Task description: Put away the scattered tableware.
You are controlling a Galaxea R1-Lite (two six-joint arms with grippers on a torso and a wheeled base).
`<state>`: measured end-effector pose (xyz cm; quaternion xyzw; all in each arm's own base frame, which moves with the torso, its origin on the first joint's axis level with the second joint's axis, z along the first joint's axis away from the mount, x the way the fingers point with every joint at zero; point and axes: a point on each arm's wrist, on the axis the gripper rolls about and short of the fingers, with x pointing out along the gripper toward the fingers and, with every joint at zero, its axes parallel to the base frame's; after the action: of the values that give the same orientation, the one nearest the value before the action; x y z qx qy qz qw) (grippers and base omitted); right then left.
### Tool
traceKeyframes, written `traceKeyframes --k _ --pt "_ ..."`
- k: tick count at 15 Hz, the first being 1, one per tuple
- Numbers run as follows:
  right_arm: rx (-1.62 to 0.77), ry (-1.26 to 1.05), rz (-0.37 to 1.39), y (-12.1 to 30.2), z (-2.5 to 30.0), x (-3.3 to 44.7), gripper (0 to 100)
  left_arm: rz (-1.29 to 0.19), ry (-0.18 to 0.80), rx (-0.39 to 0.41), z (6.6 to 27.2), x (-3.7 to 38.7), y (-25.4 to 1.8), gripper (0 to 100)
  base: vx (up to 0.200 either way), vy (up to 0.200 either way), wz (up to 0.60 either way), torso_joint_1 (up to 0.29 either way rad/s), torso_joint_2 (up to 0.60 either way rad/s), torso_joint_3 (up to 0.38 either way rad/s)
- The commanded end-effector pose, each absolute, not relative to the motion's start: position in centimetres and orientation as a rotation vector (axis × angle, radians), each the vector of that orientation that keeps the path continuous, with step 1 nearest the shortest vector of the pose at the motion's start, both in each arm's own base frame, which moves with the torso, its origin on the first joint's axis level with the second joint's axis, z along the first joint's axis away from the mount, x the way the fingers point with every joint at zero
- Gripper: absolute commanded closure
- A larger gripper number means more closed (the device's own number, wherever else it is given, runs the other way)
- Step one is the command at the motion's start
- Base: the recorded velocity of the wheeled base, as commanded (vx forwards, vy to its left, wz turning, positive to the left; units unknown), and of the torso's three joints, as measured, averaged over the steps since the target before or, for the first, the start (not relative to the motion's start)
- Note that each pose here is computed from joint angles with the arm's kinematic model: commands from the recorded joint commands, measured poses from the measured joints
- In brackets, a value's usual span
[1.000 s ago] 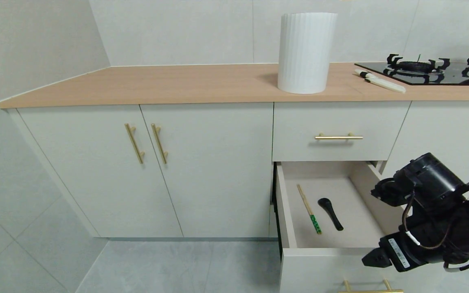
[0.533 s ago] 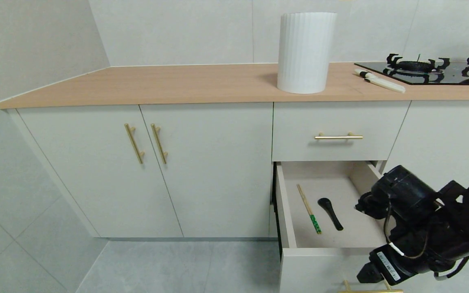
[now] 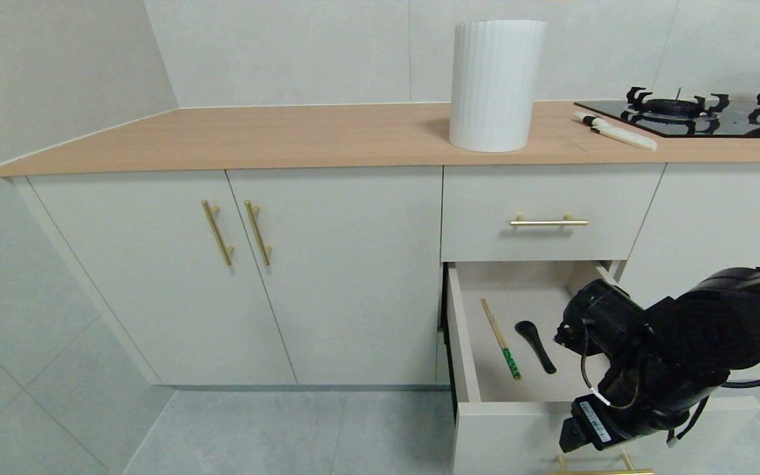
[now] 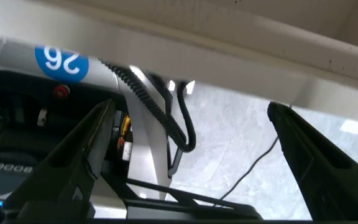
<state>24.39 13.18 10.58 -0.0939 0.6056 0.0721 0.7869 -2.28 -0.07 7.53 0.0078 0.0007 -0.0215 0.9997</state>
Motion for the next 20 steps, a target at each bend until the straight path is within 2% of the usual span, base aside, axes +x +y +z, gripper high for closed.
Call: traceKeyframes --k 1,12,20 --pt "-0.2 1.317 0.146 13.2 10.2 24.8 0 -0.043 0.003 0.015 7.5 -2.3 -0.1 0 0.0 0.0 0.0 0.0 0.0 0.0" --pt "-0.145 1.246 0.075 13.3 10.6 27.6 0 -0.043 0.003 0.014 7.5 -2.3 -0.1 0 0.0 0.0 0.0 0.0 0.0 0.0" --pt "-0.102 1.164 0.064 14.5 10.7 33.2 0 -0.043 0.003 0.015 7.5 -2.3 -0.1 0 0.0 0.0 0.0 0.0 0.0 0.0"
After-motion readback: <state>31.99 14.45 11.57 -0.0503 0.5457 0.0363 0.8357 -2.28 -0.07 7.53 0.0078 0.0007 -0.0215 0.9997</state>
